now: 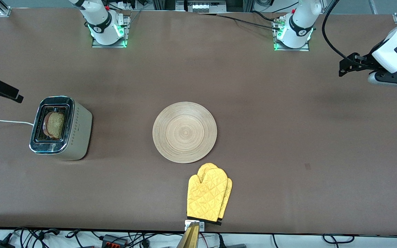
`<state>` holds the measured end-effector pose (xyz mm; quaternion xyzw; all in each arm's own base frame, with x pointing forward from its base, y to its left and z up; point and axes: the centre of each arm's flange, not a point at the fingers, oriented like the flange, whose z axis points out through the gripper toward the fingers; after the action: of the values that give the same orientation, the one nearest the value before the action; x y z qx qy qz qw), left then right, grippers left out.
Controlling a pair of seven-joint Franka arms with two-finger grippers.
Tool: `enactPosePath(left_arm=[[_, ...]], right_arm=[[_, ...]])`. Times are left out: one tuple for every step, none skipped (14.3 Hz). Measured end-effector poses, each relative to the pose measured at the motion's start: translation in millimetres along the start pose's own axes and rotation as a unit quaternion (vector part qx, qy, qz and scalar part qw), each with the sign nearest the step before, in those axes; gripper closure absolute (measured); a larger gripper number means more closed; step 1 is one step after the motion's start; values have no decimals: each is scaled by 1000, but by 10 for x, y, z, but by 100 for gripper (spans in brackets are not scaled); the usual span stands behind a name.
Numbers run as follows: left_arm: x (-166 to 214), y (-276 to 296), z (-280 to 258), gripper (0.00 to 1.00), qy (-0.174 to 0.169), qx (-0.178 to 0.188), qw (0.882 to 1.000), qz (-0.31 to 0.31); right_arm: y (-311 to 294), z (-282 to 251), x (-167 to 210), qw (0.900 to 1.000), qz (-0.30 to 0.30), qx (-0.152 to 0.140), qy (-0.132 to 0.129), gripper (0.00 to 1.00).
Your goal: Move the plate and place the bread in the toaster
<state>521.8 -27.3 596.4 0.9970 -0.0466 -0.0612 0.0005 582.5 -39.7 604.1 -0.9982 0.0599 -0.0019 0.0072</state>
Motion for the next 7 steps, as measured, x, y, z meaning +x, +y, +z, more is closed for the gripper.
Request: enactPosePath(left_arm=[[0,0,0,0,0,0,1000,0],[0,0,0,0,0,0,1000,0],[0,0,0,0,0,0,1000,0],[0,-1,1,0,0,0,1000,0],[1,-1,1,0,0,0,1000,0],[1,-1,1,0,0,0,1000,0],[1,-1,1,0,0,0,1000,0]], right_arm=[[9,25,-95,1000,-3,0,1,0],[16,47,-184,1000,-5,0,1,0],[22,66,-265,1000,-7,0,-1,0],[23,69,-329,1000,-9,0,-1,0],[23,55,-379,1000,-13,1,0,0],[21,37,-410,1000,-14,1,1,0],[20,19,-430,1000,-15,1,2,0]])
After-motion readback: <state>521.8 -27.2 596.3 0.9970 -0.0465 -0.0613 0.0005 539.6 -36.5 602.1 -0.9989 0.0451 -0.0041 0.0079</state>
